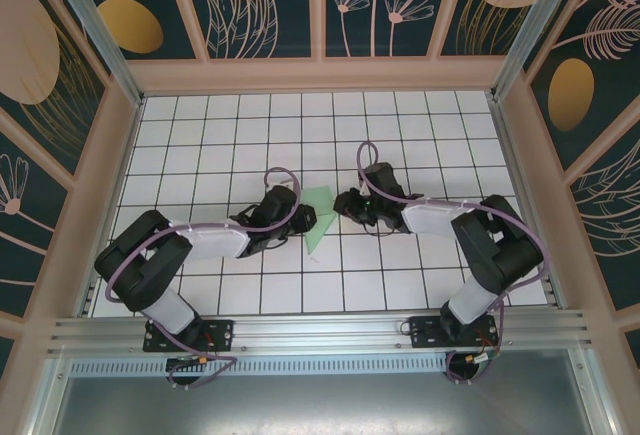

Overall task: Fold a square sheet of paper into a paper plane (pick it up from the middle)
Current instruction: Fourth fold the wing at the center of the table.

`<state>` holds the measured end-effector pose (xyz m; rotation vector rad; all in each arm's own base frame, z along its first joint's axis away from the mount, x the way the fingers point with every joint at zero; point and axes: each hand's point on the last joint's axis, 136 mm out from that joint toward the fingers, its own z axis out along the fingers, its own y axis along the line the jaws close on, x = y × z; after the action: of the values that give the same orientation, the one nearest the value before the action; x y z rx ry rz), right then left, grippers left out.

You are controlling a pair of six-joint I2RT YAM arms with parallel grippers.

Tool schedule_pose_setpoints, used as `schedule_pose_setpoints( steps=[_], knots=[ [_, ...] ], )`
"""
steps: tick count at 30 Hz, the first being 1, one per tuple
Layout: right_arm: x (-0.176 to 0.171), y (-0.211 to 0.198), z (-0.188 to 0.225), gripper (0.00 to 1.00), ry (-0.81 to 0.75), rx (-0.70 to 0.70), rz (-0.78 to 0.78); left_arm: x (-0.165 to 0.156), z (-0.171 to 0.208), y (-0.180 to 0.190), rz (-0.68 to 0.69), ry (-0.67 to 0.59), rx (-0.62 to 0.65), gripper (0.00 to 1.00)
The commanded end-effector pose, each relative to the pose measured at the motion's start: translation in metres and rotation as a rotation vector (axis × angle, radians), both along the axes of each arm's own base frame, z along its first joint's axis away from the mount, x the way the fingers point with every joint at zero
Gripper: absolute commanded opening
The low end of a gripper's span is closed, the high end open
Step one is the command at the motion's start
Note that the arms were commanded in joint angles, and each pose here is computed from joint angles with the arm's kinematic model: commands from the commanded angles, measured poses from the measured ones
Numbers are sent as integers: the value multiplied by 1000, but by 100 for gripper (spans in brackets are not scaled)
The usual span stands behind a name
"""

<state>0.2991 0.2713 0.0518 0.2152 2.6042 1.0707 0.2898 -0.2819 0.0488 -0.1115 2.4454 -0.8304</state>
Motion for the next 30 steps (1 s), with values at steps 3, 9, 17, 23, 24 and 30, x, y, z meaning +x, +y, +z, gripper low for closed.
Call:
schedule_pose_setpoints(
  steps=[3,9,17,23,24,30],
  knots=[
    [2,10,-7,28,44,36,19,-3,-1,-3,-54,4,26,25],
    [2,16,-9,28,57,64,31,-3,-13,0,-68,25,80,21],
    [3,24,-2,28,43,101,62,-6,-31,0,-75,56,102,17],
    [6,31,-2,27,45,111,84,-7,-30,-6,-103,48,69,18],
    [7,32,0,26,40,116,90,-8,-29,-7,-108,44,62,18],
    [10,35,0,12,47,83,99,-8,-26,-4,-114,27,80,27]
  ],
)
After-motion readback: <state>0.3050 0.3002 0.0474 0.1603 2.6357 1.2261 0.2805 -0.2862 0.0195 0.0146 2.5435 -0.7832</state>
